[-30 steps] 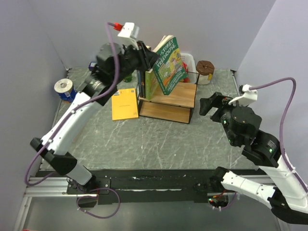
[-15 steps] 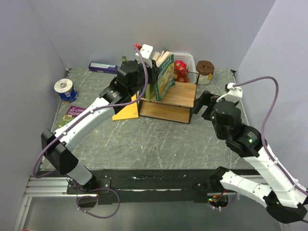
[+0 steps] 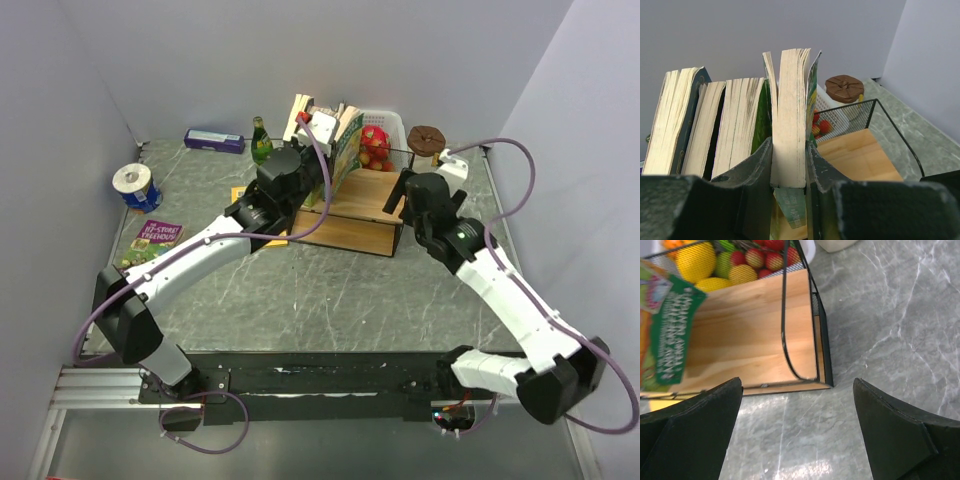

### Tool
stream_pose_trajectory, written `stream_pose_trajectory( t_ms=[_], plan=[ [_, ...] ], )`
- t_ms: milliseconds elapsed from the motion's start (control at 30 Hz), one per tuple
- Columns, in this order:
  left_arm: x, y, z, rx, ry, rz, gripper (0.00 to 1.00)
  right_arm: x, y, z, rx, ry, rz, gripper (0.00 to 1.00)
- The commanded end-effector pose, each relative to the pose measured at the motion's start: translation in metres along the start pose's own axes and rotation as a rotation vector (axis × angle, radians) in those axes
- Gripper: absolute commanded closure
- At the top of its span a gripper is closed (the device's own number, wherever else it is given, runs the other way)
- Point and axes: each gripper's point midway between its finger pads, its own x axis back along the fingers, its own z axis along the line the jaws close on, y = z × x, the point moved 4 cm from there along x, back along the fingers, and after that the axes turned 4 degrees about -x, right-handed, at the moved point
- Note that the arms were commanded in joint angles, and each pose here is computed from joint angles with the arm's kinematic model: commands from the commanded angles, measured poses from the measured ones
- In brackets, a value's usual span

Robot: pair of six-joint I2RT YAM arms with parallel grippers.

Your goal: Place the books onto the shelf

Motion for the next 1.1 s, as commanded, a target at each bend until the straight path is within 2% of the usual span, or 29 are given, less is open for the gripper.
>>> stream_pose_trajectory(
  t_ms=[0, 100, 300, 333, 433, 500, 633, 667, 767, 867, 900, 1033, 1067],
  plan=[
    [0.000, 0.045, 0.013, 0.007, 0.102, -0.178, 0.99, -0.022, 0.016, 0.012, -0.067, -0.009, -0.051, 0.04],
    [-0.005, 0.036, 0.014, 0.004, 0.123, -0.157, 0.99, -0.036, 0.018, 0.016, -0.075, -0.018, -0.040, 0.13],
    [-0.007, 0.021, 0.014, 0.018, 0.145, -0.130, 0.99, -0.053, 0.013, 0.019, -0.056, -0.035, -0.007, 0.42],
    [-0.007, 0.018, 0.013, 0.020, 0.148, -0.121, 0.99, -0.054, 0.012, 0.019, -0.056, -0.037, -0.006, 0.51],
    [-0.009, 0.013, 0.014, 0.023, 0.156, -0.102, 0.99, -0.056, 0.009, 0.018, -0.056, -0.033, 0.002, 0.63],
    [-0.009, 0.012, 0.015, 0.024, 0.167, -0.093, 0.95, -0.057, 0.007, 0.018, -0.053, -0.031, 0.007, 0.66],
    [-0.010, 0.006, 0.014, 0.026, 0.170, -0.067, 0.78, -0.059, 0.004, 0.018, -0.047, -0.034, 0.018, 0.79],
    [-0.011, 0.006, 0.015, 0.028, 0.175, -0.063, 0.69, -0.060, 0.005, 0.019, -0.046, -0.035, 0.019, 0.82],
    [-0.010, 0.008, 0.016, 0.029, 0.182, -0.057, 0.54, -0.061, 0.004, 0.020, -0.045, -0.033, 0.026, 0.85],
    [-0.007, 0.012, 0.018, 0.025, 0.194, -0.062, 0.51, -0.061, 0.003, 0.020, -0.043, -0.032, 0.030, 0.87],
    [-0.007, 0.013, 0.019, 0.022, 0.194, -0.063, 0.53, -0.062, 0.002, 0.020, -0.041, -0.032, 0.030, 0.89],
    [-0.009, 0.015, 0.018, 0.016, 0.190, -0.053, 0.76, -0.062, 0.002, 0.020, -0.040, -0.031, 0.036, 0.90],
    [-0.009, 0.014, 0.017, 0.016, 0.186, -0.048, 0.78, -0.061, 0.002, 0.021, -0.040, -0.029, 0.034, 0.90]
  ],
)
